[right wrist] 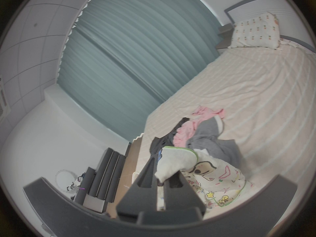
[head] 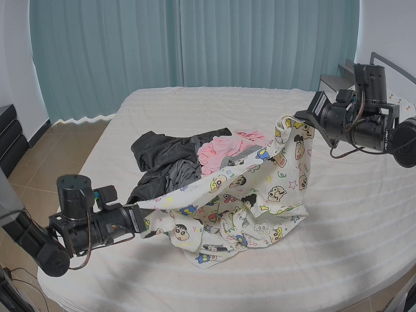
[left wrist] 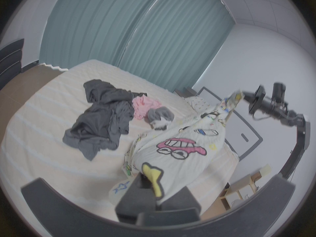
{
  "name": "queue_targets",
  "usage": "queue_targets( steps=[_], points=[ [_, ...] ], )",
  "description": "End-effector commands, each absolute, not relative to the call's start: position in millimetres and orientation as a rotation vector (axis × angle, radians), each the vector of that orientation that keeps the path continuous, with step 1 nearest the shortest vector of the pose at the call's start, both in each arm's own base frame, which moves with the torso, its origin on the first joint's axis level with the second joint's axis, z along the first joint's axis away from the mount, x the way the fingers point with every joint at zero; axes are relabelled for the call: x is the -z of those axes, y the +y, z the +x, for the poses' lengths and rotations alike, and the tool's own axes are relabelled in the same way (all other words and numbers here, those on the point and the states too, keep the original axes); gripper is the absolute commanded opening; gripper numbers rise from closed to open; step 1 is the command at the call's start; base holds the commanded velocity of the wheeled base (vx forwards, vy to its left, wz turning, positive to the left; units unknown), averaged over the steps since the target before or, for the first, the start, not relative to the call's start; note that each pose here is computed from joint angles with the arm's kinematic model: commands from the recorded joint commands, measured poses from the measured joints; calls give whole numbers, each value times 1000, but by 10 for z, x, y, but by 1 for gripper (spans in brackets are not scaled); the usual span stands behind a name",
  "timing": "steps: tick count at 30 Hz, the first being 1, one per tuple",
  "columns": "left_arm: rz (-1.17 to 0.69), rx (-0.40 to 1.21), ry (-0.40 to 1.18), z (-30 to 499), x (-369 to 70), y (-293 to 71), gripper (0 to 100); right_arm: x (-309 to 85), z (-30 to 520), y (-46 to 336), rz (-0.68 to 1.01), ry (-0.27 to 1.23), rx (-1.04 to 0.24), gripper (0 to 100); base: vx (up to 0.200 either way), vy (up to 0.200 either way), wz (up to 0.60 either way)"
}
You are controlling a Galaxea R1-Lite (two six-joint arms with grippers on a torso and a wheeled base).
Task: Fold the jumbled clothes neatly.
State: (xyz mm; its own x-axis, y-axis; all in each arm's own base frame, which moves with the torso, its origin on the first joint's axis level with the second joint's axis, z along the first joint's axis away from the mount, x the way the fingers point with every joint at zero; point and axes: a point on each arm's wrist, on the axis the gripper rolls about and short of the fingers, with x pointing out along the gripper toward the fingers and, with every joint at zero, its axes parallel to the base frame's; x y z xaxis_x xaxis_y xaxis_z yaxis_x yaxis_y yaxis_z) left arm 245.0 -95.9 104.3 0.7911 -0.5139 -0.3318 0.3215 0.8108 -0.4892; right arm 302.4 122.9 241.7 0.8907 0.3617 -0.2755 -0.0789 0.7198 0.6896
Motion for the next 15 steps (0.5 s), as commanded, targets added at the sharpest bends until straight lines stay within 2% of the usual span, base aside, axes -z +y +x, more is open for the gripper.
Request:
queue_targets(
  steps=[1, 4, 11, 15],
  points=[
    [-459, 462, 265, 2460, -1823, -819, 0, -2294, 3001, 1013, 751, 379, -225, 0, 0, 0, 0],
    [-461, 470, 194, 2431, -2064, -811, 0, -2379, 2907, 998, 772, 321, -263, 0, 0, 0, 0],
    [-485, 396, -31, 2399, -2605, -791, 0, -2930, 2617, 981, 851, 70, -411, 0, 0, 0, 0],
    [-486, 400, -28, 2384, -2611, -802, 0, -3014, 2511, 1023, 855, 46, -456, 0, 0, 0, 0]
  ],
)
